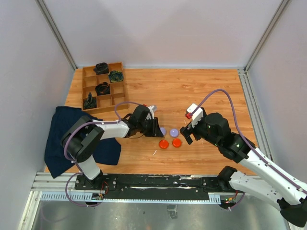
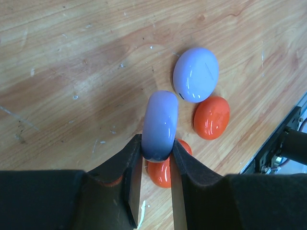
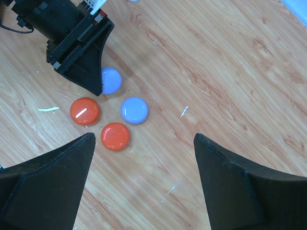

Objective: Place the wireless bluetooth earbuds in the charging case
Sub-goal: Place the charging case at the center of the board, then reset both arms

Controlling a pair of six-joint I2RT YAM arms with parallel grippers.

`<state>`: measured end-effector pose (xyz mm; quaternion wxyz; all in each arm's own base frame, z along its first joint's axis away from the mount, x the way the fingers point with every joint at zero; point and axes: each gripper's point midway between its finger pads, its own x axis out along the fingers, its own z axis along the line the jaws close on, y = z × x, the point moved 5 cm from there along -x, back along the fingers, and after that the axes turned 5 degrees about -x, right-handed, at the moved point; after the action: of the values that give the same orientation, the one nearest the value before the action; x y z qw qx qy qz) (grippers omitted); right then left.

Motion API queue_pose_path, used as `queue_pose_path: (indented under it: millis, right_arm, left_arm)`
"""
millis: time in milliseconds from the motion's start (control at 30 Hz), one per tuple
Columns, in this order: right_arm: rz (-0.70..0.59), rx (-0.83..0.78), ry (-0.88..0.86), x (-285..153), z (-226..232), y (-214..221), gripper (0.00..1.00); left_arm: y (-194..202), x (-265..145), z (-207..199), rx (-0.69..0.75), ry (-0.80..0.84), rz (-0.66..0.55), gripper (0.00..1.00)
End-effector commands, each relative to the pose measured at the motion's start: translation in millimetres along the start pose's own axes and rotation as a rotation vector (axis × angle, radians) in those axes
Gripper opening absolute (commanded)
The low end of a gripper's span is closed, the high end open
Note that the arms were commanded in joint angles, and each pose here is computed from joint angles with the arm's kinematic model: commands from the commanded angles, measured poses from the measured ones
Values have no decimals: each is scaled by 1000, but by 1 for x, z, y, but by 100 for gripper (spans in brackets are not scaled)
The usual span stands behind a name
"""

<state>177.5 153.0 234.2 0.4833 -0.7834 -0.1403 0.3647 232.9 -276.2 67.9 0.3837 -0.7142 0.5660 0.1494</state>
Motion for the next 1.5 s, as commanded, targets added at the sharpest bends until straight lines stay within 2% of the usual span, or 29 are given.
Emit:
queue_pose_path:
  millis: [0,200,433,667,967,1100,1333,1467]
  right_arm:
    - [6,5,27,-1,-4,4,85]
    - [8,5,9,1,-1,5,85]
    - [5,8,12,1,-1,4,85]
    - [31,21,27,3,-2,6,87]
    - [183,132,125,16,-16,18,100]
    - [238,229,224,12,-34,30,99]
    - [326,418,397,-9,-66,53,99]
    - [295,544,724,-39,-94,45,99]
  left_arm:
    - [-2,4,-6,-27,27,48,31]
    - [2,6,-4,-46,21,73,38]
    - [2,3,-3,-49,4,73,54]
    - [-5,-13,8,-40,-104,-7,66]
    - [-35,-71,30,-106,-184,-239,87]
    - [-47,-112,33,-115,-237,-373,99]
    - [-56,-201,17,-60,-321,-658,99]
    - [-52,-255,2,-30,-299,-833,99]
